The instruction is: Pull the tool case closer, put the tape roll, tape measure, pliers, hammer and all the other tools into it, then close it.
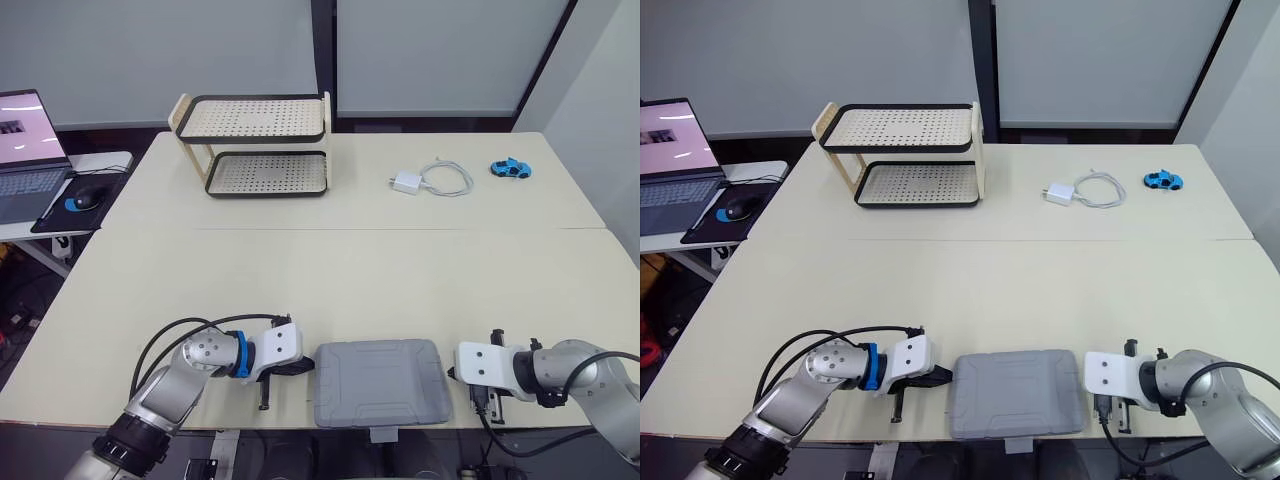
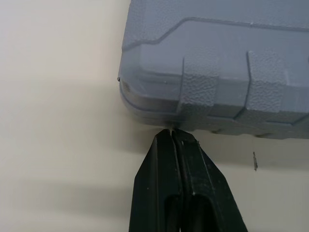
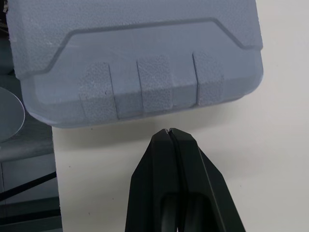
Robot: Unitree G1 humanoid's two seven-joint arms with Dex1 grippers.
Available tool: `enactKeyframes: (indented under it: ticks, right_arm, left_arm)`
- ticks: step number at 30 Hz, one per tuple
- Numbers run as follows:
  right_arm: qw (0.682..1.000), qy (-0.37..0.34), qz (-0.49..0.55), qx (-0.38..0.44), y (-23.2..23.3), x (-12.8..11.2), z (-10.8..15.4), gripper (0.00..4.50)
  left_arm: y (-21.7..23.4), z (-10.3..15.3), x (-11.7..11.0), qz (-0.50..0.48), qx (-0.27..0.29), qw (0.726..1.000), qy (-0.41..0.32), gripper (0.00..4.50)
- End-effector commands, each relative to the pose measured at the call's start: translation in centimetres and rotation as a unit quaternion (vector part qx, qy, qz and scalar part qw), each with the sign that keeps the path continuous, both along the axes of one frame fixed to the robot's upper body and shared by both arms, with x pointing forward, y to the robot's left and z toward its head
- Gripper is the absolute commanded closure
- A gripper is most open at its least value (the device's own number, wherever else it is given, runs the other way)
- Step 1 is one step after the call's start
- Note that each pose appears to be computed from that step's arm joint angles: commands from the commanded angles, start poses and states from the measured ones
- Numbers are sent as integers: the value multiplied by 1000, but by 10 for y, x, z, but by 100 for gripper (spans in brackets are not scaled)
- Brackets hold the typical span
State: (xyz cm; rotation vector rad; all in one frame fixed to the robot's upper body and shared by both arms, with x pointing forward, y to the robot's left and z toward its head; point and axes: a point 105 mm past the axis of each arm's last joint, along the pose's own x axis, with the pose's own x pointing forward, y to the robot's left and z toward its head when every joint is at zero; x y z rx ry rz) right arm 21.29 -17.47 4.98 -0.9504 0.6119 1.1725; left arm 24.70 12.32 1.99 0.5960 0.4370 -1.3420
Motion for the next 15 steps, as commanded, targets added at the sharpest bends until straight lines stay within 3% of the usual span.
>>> enactKeyframes:
  ticks: [1, 15]
  right_arm:
    - [1000, -13, 25, 13, 11, 0, 5, 448]
    - [999, 6, 30, 22, 17, -5, 5, 448]
  left_arm:
    - [-11, 6, 3, -23, -10, 999, -24, 450]
    - [-30, 7, 4, -34, -28, 999, -28, 450]
